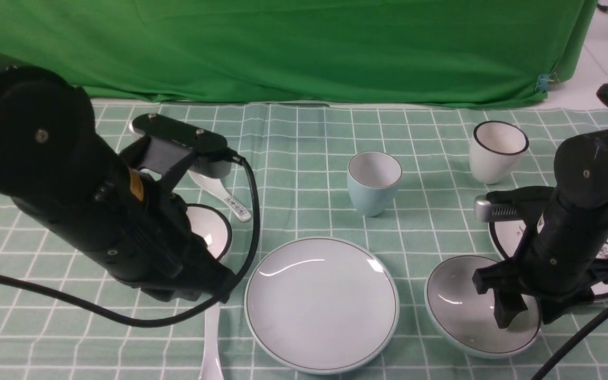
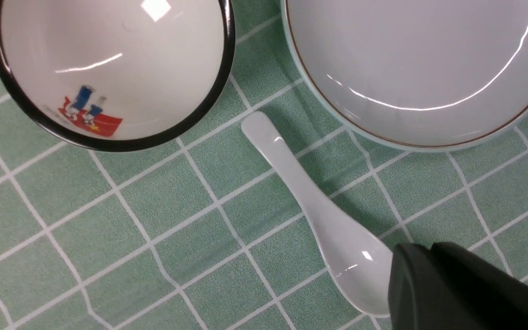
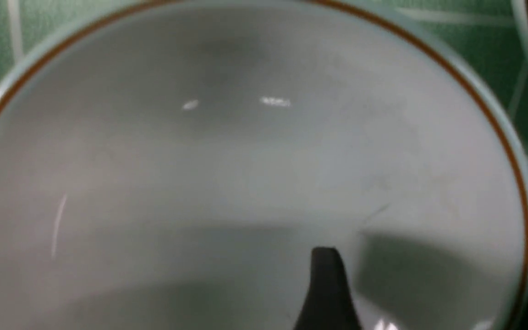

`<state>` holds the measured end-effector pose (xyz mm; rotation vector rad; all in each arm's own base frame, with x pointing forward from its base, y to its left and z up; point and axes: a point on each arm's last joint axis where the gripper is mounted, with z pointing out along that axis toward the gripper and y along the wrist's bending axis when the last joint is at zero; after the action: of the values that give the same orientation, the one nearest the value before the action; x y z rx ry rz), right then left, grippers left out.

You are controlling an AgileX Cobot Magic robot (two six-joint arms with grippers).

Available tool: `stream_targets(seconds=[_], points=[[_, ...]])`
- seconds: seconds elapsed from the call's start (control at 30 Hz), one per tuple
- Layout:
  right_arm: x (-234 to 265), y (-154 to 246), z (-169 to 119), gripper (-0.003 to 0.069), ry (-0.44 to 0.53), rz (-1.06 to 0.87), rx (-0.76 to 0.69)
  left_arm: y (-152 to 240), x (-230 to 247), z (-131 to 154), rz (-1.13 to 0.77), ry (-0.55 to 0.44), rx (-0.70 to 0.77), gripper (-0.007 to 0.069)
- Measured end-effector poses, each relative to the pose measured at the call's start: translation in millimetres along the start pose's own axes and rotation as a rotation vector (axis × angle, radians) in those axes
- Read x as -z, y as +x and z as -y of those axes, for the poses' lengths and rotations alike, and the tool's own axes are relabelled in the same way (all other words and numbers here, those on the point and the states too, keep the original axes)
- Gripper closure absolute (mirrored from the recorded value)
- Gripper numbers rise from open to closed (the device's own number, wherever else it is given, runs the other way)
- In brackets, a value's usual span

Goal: Place the bowls on the plates on the blue tablecloth, put the cups on the bowls, and place the spoons in the cups.
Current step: 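Reach the grippers toward the bowl and tableware on the table, then place the bowl onto the large plate in the middle of the table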

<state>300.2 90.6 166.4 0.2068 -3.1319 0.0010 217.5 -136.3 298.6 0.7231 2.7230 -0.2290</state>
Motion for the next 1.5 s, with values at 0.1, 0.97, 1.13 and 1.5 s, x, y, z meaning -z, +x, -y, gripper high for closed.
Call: stream_targets(seconds=[0.1, 0.97, 1.13, 1.5], points=[[-3.9, -2.5, -0.4, 0.0367, 0.000, -0.002, 0.001, -0.4, 0.0, -0.2, 0.005, -0.002, 0.001, 0.0617], [77.9, -30.8, -126.3, 0.0578, -0.324, 0.204, 0.324, 50.7, 19.6, -65.7, 0.097, -0.108, 0.325, 0.0617], [48.7, -39.1, -130.6, 0.0578, -0.306, 0.130, 0.315, 67.4, 12.3, -63.3, 0.130, 0.005, 0.339, 0.0616], [18.1, -45.2, -137.5, 0.0557, -0.334, 0.057, 0.275, 56.1, -1.0, -37.5, 0.149, 0.156, 0.225, 0.0616]])
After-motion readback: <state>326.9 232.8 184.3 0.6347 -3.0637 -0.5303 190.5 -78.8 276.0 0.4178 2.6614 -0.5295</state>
